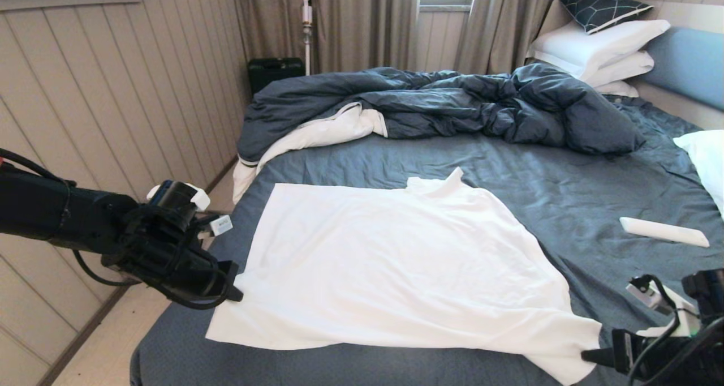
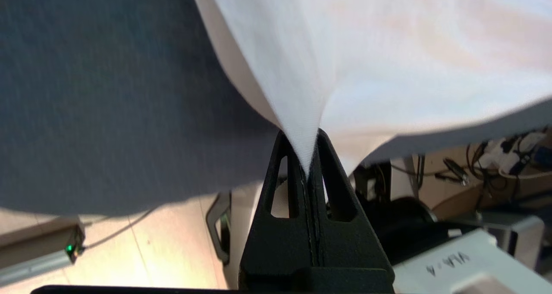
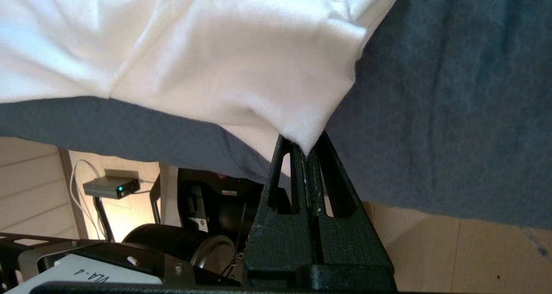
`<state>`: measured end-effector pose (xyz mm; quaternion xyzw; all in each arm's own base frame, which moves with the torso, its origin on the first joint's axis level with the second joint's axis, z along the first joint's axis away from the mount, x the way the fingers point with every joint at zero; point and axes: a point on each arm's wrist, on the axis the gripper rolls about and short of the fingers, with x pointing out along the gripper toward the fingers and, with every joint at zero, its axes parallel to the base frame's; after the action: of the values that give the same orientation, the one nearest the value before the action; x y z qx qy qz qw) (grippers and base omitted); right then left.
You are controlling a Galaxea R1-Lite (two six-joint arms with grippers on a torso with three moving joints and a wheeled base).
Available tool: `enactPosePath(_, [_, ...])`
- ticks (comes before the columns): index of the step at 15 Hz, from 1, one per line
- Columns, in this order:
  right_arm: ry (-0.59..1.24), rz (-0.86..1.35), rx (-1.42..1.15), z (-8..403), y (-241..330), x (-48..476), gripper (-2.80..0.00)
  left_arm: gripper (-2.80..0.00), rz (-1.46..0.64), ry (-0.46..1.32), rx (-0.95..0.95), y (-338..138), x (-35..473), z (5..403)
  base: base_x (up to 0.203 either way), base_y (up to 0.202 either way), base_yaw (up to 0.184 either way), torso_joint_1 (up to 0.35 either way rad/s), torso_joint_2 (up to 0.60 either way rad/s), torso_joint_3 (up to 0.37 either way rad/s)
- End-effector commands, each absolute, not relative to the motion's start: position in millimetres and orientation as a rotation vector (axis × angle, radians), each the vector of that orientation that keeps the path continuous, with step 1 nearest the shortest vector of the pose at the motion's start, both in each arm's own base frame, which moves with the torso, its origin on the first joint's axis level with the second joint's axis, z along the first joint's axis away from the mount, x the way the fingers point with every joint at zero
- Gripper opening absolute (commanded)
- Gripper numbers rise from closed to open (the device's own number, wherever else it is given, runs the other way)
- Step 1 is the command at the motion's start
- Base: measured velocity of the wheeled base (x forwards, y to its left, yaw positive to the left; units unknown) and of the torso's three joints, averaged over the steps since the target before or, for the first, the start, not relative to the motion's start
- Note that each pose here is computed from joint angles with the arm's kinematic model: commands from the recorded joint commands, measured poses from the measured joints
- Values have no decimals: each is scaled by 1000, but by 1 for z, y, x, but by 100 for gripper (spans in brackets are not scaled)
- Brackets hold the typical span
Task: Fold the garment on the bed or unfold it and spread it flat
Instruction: Fold the white T-shirt
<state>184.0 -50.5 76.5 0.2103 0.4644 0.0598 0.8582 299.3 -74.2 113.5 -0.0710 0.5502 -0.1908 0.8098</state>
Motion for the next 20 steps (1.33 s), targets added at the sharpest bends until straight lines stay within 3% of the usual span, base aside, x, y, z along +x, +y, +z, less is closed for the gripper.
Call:
enactPosePath(1, [983, 126, 448, 74, -53, 190, -280, -280, -404, 1200, -156, -76, 307, 98, 0, 0, 0, 0, 0, 0])
enactPosePath(17, [939, 122, 409, 71, -71, 281, -280, -280, -342, 1052, -248, -69, 379, 88, 0, 0, 0, 0, 0, 0])
enactPosePath(18, [943, 128, 402, 71, -67, 282, 0, -280, -342, 1056, -249, -70, 379, 87, 0, 0, 0, 0, 0, 0])
enactPosePath(20, [949, 134, 401, 70, -65, 279, 0, -280, -338, 1063, -252, -69, 378, 85, 0, 0, 0, 0, 0, 0])
